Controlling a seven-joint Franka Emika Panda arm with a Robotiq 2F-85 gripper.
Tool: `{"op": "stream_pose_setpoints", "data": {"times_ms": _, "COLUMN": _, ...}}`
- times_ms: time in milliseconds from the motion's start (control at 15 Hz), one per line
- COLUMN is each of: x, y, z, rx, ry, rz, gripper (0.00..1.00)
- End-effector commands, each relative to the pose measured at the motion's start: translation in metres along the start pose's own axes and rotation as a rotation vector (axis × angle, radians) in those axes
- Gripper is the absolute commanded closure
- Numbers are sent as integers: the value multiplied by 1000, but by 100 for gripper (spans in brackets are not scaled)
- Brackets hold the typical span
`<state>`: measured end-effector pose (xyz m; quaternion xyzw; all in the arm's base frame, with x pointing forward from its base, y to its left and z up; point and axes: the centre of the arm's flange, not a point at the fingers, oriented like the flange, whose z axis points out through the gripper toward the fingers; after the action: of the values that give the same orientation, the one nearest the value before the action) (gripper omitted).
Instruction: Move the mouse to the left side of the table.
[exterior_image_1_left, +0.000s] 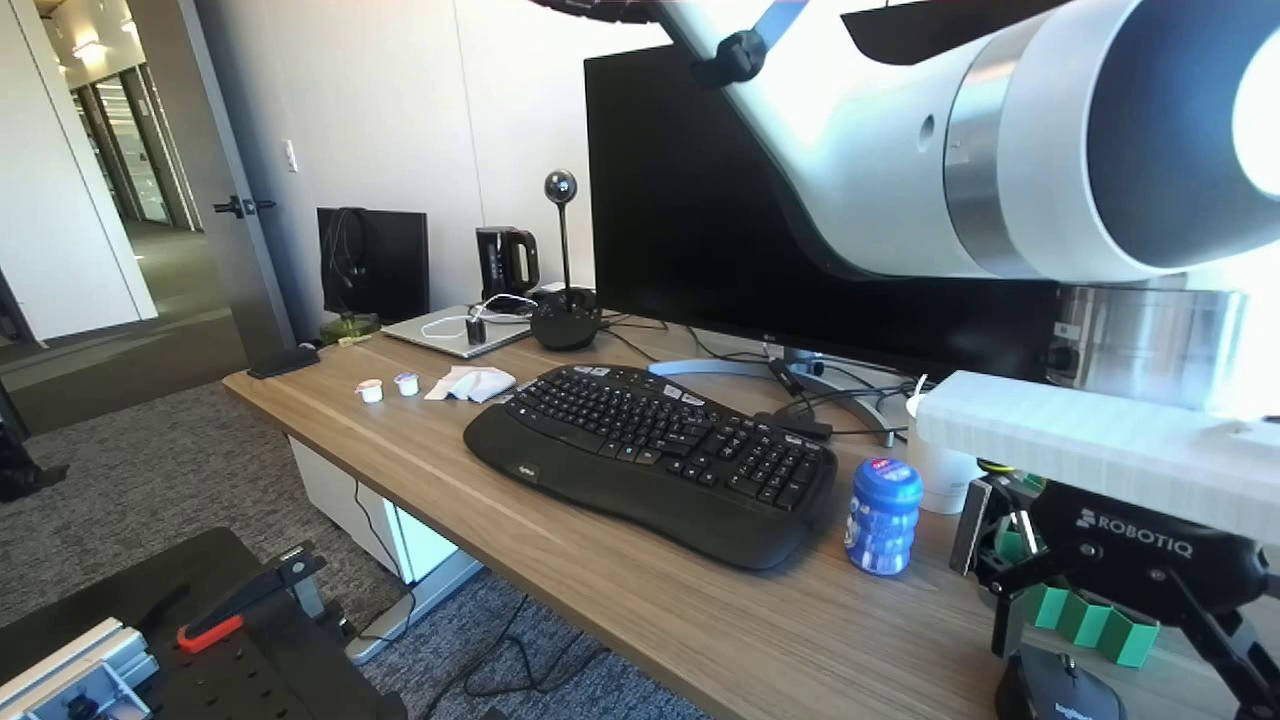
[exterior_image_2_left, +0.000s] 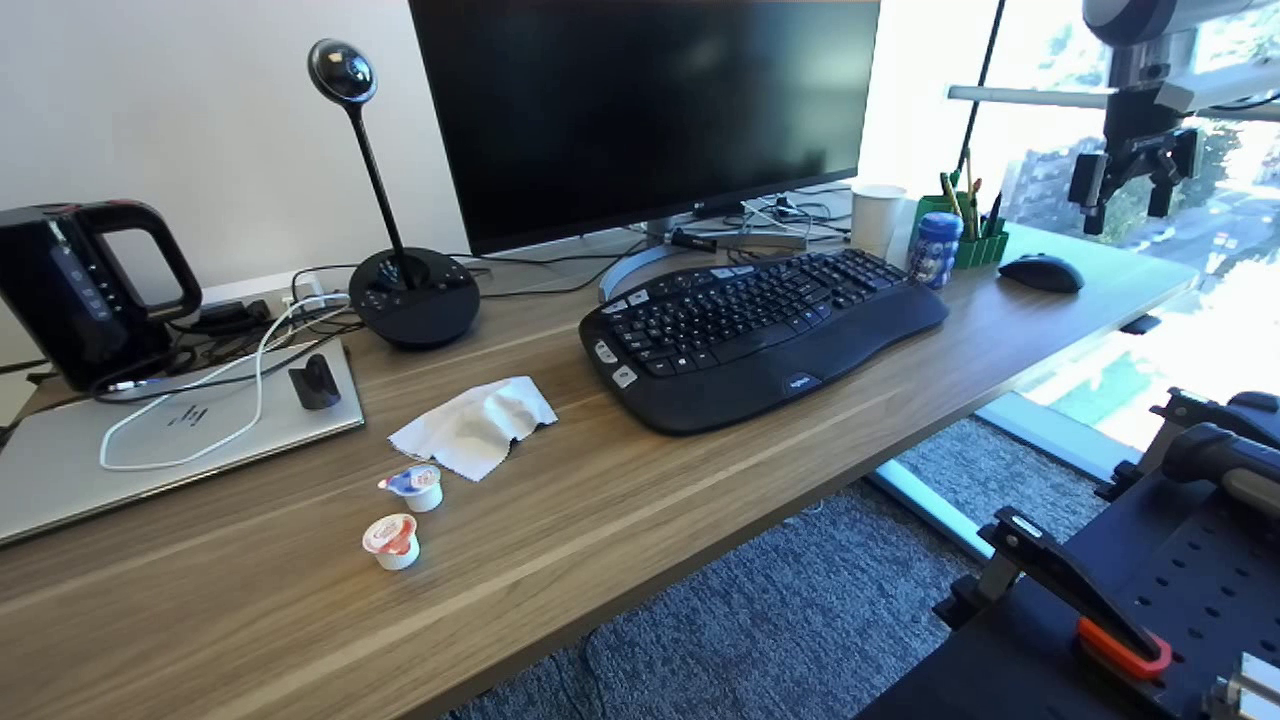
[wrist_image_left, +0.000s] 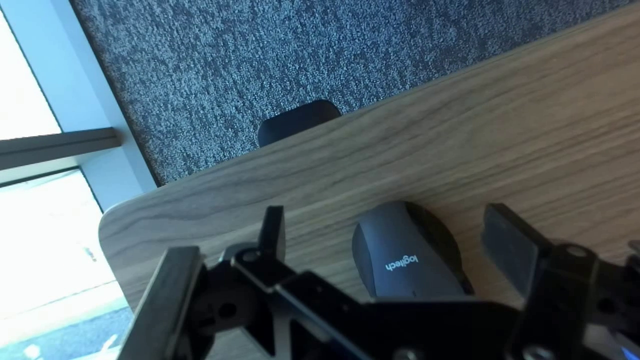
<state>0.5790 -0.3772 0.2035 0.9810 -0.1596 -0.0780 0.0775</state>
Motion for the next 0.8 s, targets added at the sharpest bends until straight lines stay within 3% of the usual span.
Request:
{"op": "stream_pose_setpoints", "data": {"times_ms": 0, "x": 20, "y": -8, "z": 5, "rx": -39, "ry": 22, "rz": -80, "gripper": 0}}
{"op": "stream_pose_setpoints", "data": {"times_ms": 400, "x": 51, "y": -28, "z": 20, "rx": 18, "ry": -25, "rz": -350, "gripper": 0}}
{"op": "stream_pose_setpoints", "data": {"times_ms": 733, "x": 71, "y": -9, "z": 18, "rx": 28, "ry": 8, "rz": -342, "gripper": 0}}
